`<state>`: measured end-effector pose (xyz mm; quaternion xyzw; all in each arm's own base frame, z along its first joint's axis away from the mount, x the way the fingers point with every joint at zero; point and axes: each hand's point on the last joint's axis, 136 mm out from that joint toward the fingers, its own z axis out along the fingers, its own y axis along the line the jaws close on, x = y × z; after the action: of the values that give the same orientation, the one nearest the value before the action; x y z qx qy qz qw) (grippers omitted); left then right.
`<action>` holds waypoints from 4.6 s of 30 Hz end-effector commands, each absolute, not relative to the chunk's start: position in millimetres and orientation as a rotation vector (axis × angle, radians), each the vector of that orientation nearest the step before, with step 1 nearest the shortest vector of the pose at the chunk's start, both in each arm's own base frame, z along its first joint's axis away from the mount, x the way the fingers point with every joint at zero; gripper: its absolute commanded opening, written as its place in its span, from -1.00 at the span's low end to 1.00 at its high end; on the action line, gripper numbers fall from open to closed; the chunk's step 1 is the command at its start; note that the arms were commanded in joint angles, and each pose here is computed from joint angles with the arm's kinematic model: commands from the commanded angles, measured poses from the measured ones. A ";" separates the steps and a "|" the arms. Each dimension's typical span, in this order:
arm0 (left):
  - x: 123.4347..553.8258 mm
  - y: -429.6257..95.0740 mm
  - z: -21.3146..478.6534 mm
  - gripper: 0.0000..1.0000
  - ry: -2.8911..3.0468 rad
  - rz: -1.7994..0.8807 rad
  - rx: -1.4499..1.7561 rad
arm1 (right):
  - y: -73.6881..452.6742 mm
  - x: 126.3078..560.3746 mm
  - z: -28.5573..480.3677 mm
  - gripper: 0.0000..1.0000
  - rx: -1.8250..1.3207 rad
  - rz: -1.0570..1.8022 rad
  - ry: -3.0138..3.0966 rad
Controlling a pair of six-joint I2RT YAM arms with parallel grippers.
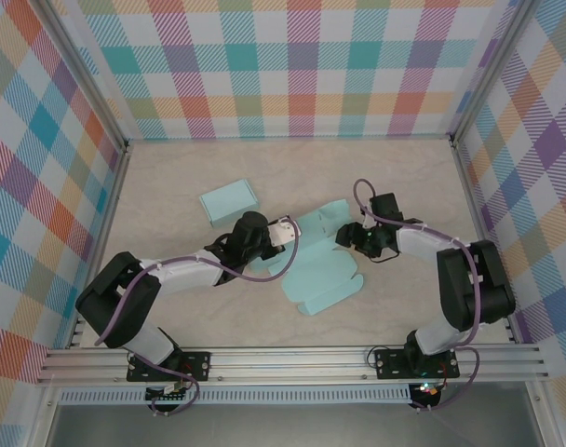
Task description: Fold the paper box
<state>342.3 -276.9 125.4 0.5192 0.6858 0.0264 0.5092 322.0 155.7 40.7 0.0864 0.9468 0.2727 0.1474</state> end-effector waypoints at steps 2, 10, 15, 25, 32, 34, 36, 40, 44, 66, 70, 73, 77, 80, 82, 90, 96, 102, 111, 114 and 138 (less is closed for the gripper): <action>340.9 -278.6 141.4 -1.00 1.619 0.018 1.217 | 171.4 336.4 50.2 0.17 0.203 0.907 2.648; 344.7 -280.8 136.1 -1.00 1.642 0.020 1.224 | 182.8 340.6 70.3 -0.08 0.145 1.018 2.540; 347.8 -280.3 136.7 -1.00 1.642 0.034 1.215 | 187.4 338.2 89.7 -0.11 0.113 1.069 2.465; 349.5 -284.5 136.9 -1.00 1.633 0.077 1.240 | 208.3 331.2 78.8 -0.12 0.109 1.104 2.475; 350.7 -291.8 128.9 -1.00 1.609 0.186 1.301 | 224.4 329.6 67.6 -0.26 0.142 1.206 2.473; 351.9 -293.4 125.7 -1.00 1.599 0.236 1.315 | 227.3 328.8 64.6 -0.26 0.158 1.228 2.483; 353.1 -294.8 126.2 -1.00 1.584 0.274 1.311 | 229.0 327.5 61.9 -0.26 0.178 1.255 2.488; 352.7 -295.9 132.5 -1.00 1.519 0.363 1.316 | 224.7 323.8 64.2 -0.25 0.191 1.246 2.495; 350.4 -296.8 140.4 -1.00 1.430 0.465 1.336 | 210.0 322.8 79.3 -0.20 0.197 1.208 2.488; 328.2 -311.4 121.7 -1.00 1.191 0.705 1.512 | 78.6 408.0 103.2 -0.20 0.456 0.963 2.410; 329.5 -311.7 117.6 -1.00 1.162 0.749 1.522 | 87.2 430.6 87.8 -0.21 0.403 1.031 2.429; 330.6 -312.2 111.8 -1.00 1.153 0.770 1.534 | 101.4 439.1 75.8 -0.28 0.357 1.117 2.443; 332.0 -313.0 109.9 -1.00 1.152 0.778 1.528 | 124.0 437.8 64.1 -0.29 0.257 1.137 2.490; 333.9 -312.7 111.6 -1.00 1.156 0.783 1.519 | 138.4 431.0 64.6 -0.26 0.197 1.173 2.494; 334.6 -313.0 113.0 -1.00 1.156 0.780 1.515 | 145.0 425.4 67.5 -0.24 0.177 1.202 2.490; 346.1 -303.9 119.4 -1.00 1.175 0.805 1.486 | 157.5 398.3 86.7 -0.21 0.077 1.212 2.453; 350.0 -302.2 109.5 -1.00 1.181 0.810 1.513 | 172.6 384.9 85.7 -0.19 -0.019 1.213 2.448; 353.3 -300.9 102.2 -1.00 1.196 0.814 1.514 | 176.4 364.1 75.5 -0.18 -0.008 1.172 2.465; 352.6 -299.8 101.5 -1.00 1.199 0.809 1.517 | 181.1 330.8 66.7 -0.13 -0.066 1.074 2.490; 352.1 -299.8 103.6 -1.00 1.193 0.810 1.511 | 180.5 330.6 72.7 -0.10 -0.083 1.042 2.471; 349.5 -309.7 91.0 -1.00 0.996 0.974 1.580 | 186.8 344.0 62.6 -0.06 -0.209 0.850 2.376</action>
<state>354.7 -312.7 119.2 0.6135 0.4287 0.3903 0.5361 339.9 188.3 70.6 -0.0653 0.8927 0.3459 0.2813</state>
